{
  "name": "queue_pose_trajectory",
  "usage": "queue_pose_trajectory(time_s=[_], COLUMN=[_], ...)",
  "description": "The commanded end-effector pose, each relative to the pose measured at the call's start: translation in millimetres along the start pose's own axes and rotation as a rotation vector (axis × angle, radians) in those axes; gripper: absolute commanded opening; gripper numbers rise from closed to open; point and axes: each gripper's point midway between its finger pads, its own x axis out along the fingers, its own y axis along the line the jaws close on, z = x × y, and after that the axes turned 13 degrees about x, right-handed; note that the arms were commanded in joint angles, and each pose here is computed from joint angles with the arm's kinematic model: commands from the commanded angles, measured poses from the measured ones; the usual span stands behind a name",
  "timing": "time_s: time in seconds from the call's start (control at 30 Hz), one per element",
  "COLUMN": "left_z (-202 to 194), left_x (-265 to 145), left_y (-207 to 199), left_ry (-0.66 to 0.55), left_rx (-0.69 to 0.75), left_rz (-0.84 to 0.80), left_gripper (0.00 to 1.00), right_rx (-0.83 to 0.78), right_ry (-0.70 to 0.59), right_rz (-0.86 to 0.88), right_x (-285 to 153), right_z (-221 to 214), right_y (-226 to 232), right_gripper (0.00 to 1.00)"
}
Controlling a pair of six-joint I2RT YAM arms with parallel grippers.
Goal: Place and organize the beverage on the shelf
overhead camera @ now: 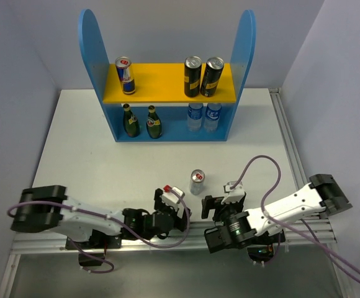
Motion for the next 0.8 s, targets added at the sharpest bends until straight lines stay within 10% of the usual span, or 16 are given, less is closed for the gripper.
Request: queue_pose_trajectory(time_s=[0.0, 0.77], left_z=[42.9, 49.2], left_x=[19.8, 112.2], left_y=[-42.0, 9.1], left_ry=[-0.171, -0.320], left_rx=[-0.129, -0.083], left_rz=[-0.084, 0.218], left_gripper=[0.99, 0.98], right_rx=[0.118, 0.183], right_ry=[-0.104, -0.038], right_rz=[-0.032, 0.077], right_x=[-2.5, -6.4], right_z=[23.1, 18.7], right_y=[1.1, 5.8], right_gripper=[1.00, 1.00])
